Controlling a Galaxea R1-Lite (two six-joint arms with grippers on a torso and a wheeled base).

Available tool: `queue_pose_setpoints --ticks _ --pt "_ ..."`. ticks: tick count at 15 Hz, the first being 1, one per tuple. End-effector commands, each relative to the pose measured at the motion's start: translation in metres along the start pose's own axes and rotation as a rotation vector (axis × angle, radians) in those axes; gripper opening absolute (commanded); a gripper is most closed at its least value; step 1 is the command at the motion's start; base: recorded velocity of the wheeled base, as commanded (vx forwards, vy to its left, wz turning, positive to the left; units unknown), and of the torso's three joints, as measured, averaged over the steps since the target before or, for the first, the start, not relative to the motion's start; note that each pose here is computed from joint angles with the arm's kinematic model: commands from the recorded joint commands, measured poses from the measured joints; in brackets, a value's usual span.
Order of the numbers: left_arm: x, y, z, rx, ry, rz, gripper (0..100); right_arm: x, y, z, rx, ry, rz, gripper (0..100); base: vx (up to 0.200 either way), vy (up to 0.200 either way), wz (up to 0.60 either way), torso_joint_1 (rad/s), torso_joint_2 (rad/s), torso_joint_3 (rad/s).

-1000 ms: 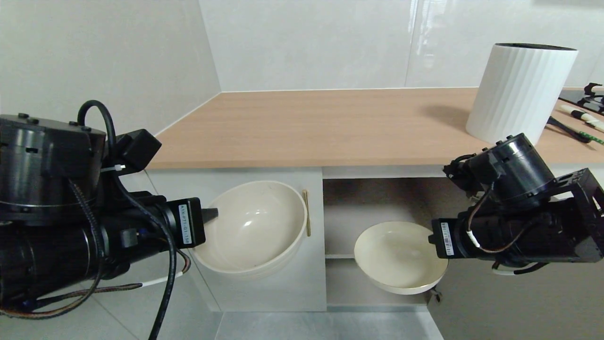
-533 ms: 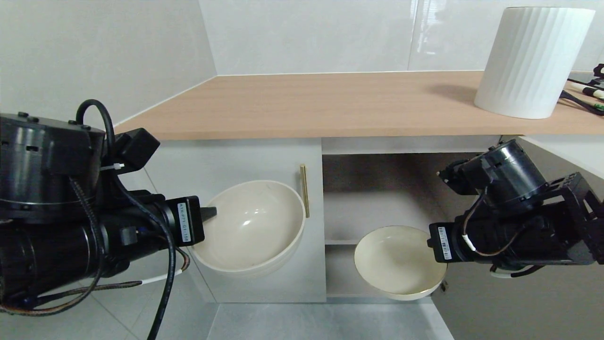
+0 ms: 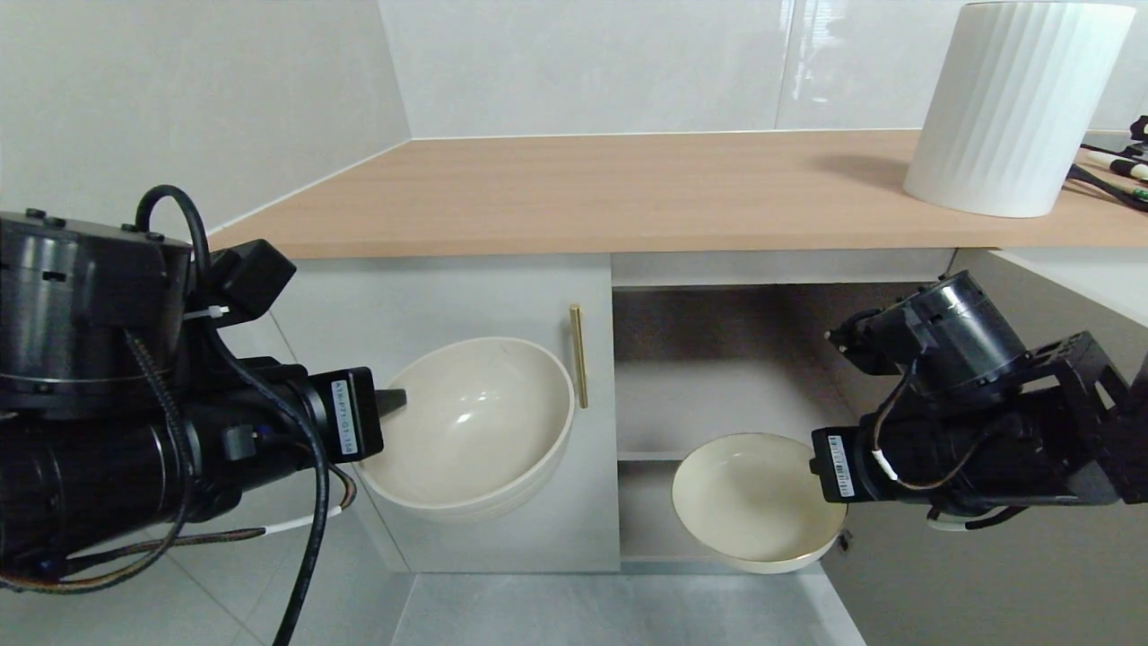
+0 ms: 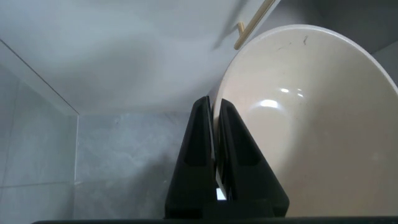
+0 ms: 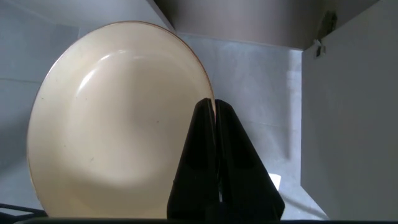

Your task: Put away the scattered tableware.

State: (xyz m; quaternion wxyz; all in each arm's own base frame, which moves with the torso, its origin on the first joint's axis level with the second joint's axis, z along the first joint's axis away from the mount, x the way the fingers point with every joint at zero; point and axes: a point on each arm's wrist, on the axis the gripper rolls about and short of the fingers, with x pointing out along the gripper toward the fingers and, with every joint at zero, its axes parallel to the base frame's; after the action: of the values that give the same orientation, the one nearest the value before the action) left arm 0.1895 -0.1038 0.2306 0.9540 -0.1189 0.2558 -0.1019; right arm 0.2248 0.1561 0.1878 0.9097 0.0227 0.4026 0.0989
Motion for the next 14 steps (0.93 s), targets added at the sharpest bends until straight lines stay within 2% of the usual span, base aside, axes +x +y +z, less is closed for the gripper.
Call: queue_pose_setpoints --ticks 1,5,6,9,14 --pt "0.001 0.000 0.000 0.001 0.003 0.003 0 0.007 0.001 -0.001 -0.004 0.018 -0.008 0 0.000 0.000 0.00 0.000 0.00 0.000" --pt "0.005 0.000 -0.003 0.003 0.019 0.010 0 0.038 0.006 -0.006 -0.018 0.075 -0.035 0 0.000 0.000 0.00 0.000 0.00 0.000" --pt "0.009 0.001 -0.007 0.007 0.038 0.017 0 0.048 0.008 -0.007 -0.019 0.079 -0.037 0 0.000 0.000 0.00 0.000 0.00 0.000" --pt "0.017 0.001 -0.011 0.009 0.044 0.020 0 0.088 0.007 -0.006 0.009 0.047 -0.089 0 0.000 0.000 0.00 0.000 0.00 0.000" --pt "0.019 0.001 -0.012 0.010 0.048 0.022 0 0.139 0.007 -0.001 0.039 0.004 -0.098 0 0.000 0.000 0.00 0.000 0.00 0.000"
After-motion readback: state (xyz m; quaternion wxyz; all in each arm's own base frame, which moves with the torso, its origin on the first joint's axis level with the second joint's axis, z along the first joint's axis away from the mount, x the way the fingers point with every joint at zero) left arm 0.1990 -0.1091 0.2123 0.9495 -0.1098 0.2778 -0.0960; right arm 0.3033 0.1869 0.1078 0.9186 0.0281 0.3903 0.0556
